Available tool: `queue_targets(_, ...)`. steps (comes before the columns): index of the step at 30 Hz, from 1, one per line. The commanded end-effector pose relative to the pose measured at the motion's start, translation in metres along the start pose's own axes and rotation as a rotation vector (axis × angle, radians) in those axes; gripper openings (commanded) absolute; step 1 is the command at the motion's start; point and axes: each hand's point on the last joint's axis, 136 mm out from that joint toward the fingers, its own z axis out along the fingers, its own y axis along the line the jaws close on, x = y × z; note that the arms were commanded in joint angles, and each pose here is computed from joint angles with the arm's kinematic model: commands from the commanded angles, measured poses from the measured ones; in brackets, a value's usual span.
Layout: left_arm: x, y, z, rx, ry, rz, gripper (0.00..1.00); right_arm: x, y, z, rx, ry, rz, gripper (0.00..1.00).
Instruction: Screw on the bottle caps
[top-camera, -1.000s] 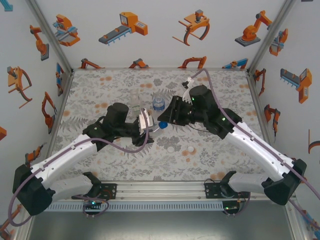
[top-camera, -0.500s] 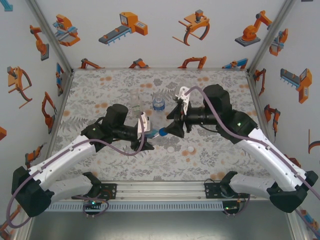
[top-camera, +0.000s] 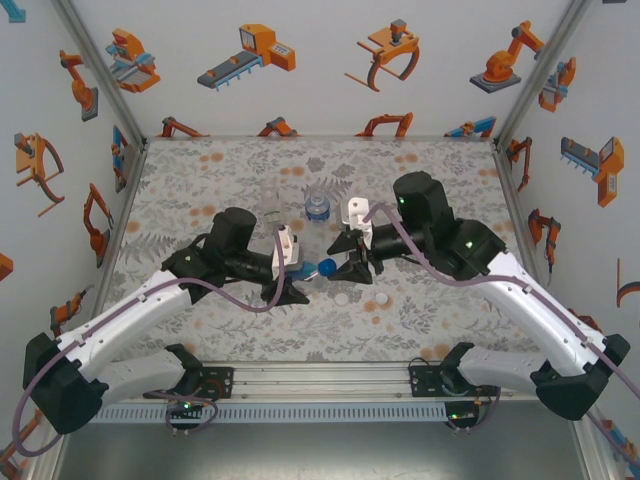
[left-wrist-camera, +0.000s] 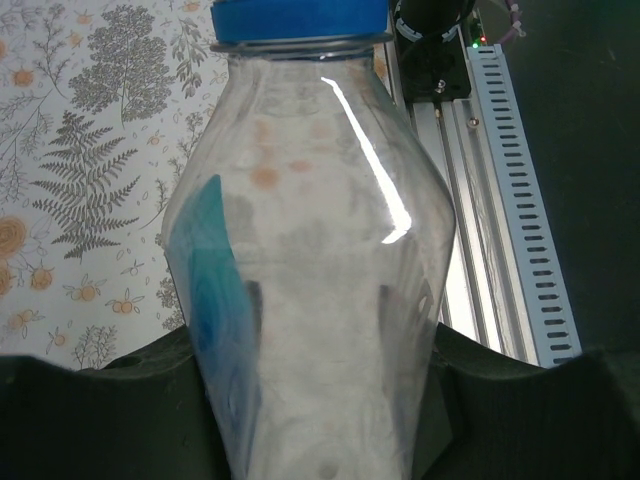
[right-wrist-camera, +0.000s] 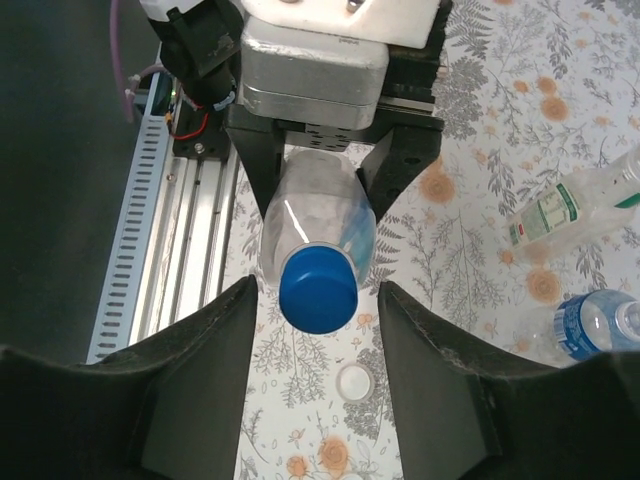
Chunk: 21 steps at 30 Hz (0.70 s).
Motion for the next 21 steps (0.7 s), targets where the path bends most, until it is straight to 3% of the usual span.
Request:
queue_targets(1,-0.016,-0.007,-0.005,0.032,-0.035,0.044,0.00,-0.003,0.006,0.004,-0.035,-0.024,-0.030,0.46)
queue_targets(11,-0.017,-0.006,-0.005,0.030,-0.036,0.050,0.00,0.006,-0.001,0.008,0.000,0.011,-0.015,0.36)
queue_targets(21,-0.019,-0.005,-0.005,0.032,-0.039,0.053,0.00,0.009,-0.005,0.011,0.018,0.028,0.012,0.36)
